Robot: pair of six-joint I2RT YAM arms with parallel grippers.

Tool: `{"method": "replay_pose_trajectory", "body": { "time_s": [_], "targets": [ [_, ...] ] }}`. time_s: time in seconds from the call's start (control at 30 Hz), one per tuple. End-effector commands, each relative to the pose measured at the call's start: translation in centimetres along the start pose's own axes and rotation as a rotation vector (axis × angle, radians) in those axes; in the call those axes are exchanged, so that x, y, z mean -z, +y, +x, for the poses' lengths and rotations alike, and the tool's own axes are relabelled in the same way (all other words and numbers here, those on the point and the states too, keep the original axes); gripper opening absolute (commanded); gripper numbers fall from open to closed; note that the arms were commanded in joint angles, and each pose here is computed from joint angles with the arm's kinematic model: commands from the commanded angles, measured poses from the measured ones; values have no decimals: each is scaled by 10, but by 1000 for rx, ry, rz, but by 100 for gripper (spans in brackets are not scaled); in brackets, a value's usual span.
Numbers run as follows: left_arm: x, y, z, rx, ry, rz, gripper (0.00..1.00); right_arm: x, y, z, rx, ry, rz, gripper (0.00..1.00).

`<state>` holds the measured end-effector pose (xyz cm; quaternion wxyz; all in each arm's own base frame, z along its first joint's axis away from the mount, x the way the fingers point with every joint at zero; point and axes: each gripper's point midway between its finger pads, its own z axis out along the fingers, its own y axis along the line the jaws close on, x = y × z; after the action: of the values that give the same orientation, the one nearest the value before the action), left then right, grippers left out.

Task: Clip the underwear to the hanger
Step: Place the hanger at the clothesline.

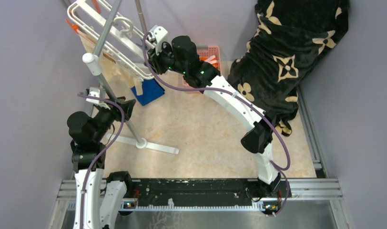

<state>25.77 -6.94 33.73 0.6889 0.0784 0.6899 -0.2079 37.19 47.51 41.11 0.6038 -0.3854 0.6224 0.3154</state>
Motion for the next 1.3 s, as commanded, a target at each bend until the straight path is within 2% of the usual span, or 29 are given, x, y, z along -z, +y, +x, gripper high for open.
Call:
{"method": "replay_pose_trajectory", "body": {
  "time_s": [0.0,0.33,0.87,1.0,1.27],
  "targets": [
    [0,-6,2,3,3,29,56,55,15,-153,73,-411,-4,0],
    [-1,-5,5,-2,9,29,58,56,23,-164,73,-442,-16,0],
    [3,-4,5,-6,5,8,64,19,30,-108,72,-299,-36,0],
    [5,1,3,-2,1,-31,71,24,29,-107,77,-300,-27,9],
    [23,22,-12,15,-47,-207,90,53,28,-127,100,-353,-11,44]
  ]
}}
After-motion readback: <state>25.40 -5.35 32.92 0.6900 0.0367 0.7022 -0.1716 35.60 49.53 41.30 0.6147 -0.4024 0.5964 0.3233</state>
